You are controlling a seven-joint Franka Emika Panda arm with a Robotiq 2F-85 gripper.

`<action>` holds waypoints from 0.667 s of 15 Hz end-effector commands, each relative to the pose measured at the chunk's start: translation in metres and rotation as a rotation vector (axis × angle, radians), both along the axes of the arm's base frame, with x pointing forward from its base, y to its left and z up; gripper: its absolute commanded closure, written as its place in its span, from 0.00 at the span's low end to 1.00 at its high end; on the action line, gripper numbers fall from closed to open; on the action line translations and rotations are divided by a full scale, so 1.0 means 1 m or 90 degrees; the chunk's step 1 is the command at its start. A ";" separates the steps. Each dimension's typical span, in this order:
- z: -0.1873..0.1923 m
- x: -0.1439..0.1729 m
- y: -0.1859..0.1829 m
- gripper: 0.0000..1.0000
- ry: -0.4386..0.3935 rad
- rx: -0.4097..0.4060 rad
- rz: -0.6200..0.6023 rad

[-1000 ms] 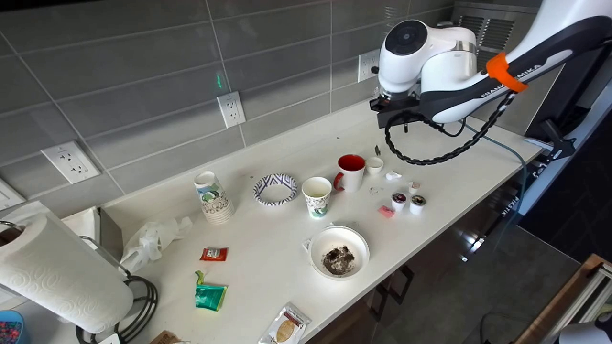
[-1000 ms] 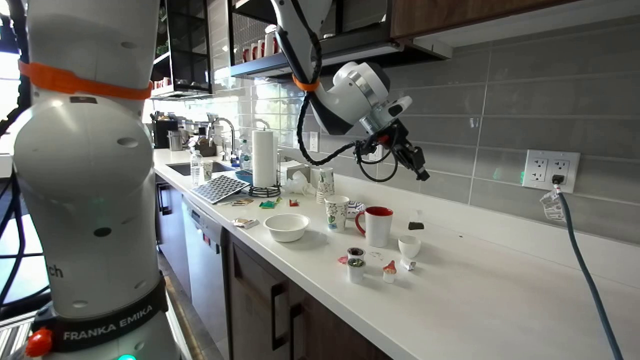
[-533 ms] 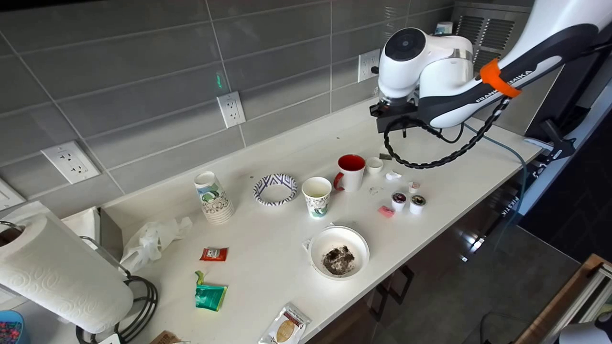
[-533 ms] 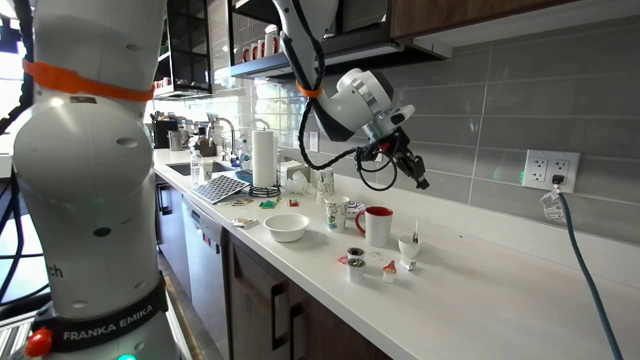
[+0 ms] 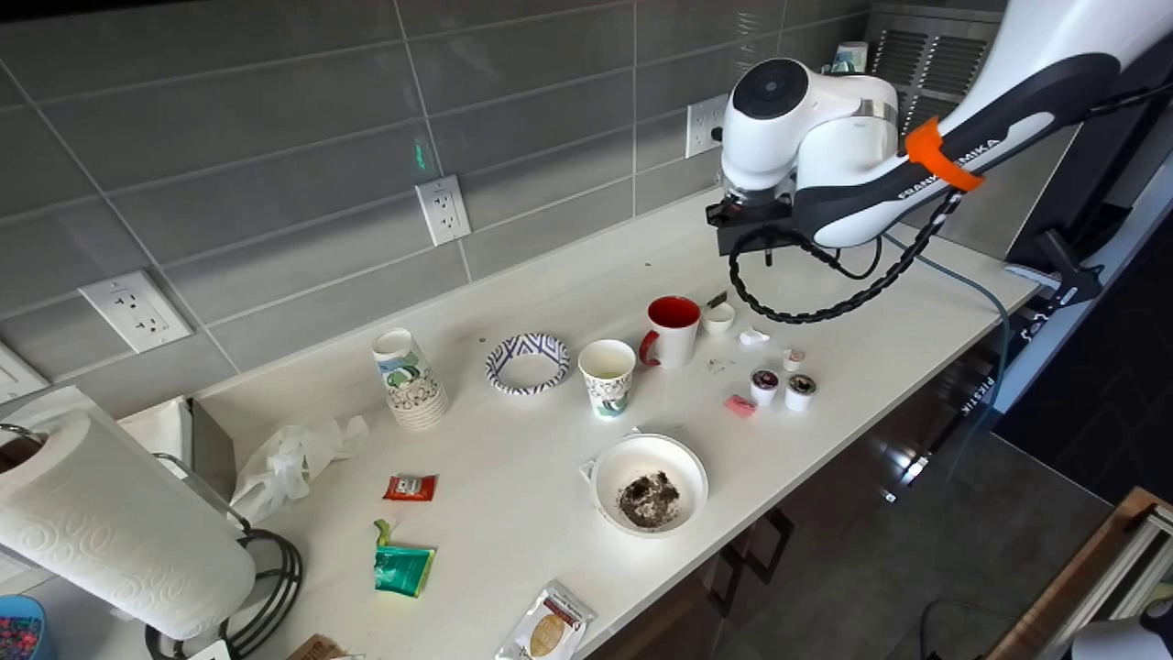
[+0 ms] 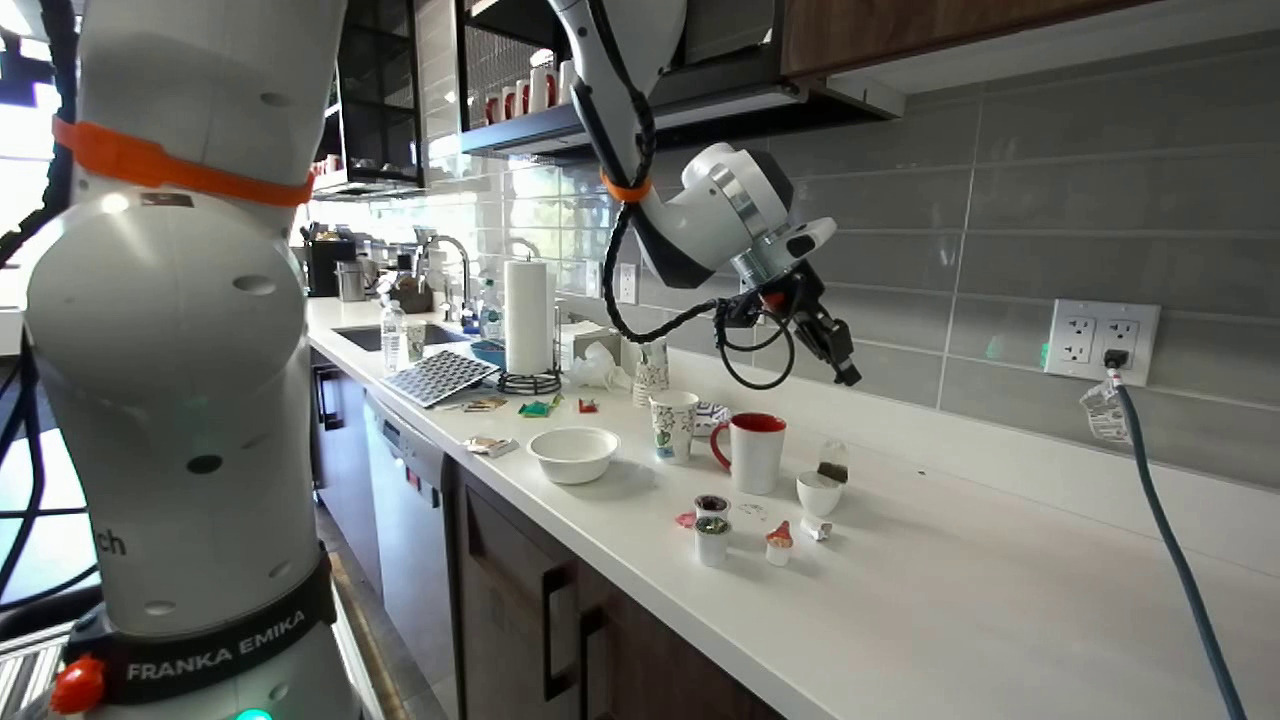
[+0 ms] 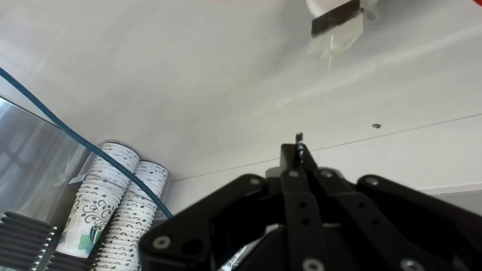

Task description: Move the tea bag to the other cup

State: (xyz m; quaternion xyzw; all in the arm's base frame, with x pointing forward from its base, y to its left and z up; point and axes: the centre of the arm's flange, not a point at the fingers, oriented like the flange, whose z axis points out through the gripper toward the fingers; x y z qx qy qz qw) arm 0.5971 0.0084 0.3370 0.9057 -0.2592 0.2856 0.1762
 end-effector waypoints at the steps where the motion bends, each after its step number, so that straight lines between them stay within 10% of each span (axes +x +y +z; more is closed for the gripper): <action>1: -0.011 0.008 -0.002 1.00 -0.003 0.026 -0.001; 10: -0.011 0.015 0.006 1.00 -0.013 0.057 0.015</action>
